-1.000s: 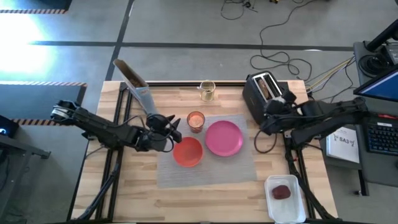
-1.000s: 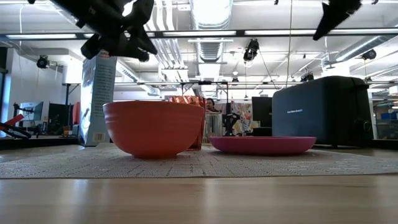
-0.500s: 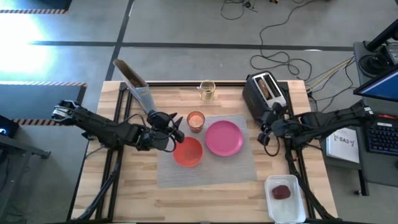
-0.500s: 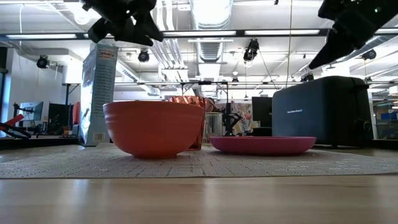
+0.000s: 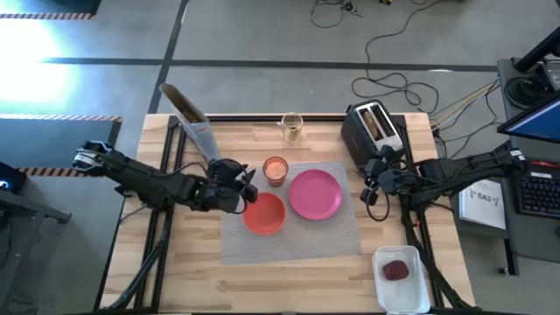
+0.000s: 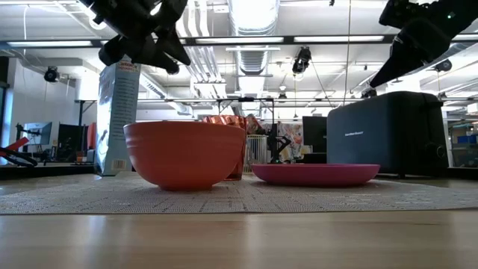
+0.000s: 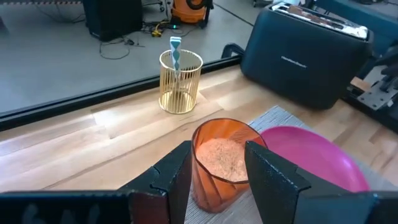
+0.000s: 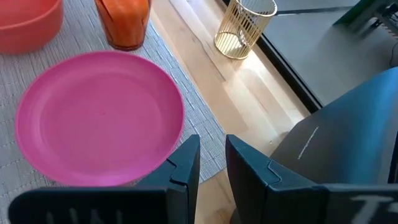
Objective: Arrange a breakfast setting
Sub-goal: Pour the cereal from the blue cereal box into the orange bowl
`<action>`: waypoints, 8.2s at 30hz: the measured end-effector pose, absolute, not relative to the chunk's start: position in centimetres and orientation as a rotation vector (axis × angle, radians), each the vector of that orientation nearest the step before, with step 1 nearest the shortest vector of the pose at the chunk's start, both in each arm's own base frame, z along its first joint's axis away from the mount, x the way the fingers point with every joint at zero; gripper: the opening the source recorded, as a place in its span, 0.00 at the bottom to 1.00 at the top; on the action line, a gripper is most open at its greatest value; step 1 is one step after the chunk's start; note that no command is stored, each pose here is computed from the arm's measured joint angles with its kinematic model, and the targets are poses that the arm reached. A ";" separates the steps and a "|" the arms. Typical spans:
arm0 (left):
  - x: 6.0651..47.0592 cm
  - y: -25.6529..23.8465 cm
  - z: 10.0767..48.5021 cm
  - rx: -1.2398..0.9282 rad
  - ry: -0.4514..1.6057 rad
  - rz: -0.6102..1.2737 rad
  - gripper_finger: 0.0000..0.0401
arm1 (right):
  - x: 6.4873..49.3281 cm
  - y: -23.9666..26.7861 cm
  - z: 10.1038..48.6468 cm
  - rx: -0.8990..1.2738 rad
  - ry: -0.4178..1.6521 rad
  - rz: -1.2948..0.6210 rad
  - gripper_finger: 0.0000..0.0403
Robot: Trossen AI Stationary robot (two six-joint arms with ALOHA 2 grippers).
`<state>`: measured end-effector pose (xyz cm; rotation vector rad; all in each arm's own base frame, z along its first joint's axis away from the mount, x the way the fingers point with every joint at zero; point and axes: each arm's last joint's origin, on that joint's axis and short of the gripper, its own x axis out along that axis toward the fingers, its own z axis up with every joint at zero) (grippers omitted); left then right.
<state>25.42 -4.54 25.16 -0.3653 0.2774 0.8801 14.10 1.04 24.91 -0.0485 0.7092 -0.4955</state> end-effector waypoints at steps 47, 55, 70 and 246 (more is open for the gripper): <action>27.1 -3.7 22.5 -0.248 0.263 1.200 0.33 | 14.2 1.1 24.8 -0.051 0.715 -0.496 0.17; 28.0 -1.4 23.6 -0.468 0.578 1.406 0.33 | 14.3 1.1 24.8 -0.051 0.715 -0.496 0.17; 30.2 0.2 17.9 -0.563 0.406 1.944 0.33 | 14.3 1.1 24.8 -0.051 0.715 -0.495 0.17; 21.9 -6.0 22.7 -0.356 0.600 1.482 0.39 | 14.2 1.1 24.8 -0.050 0.714 -0.496 0.17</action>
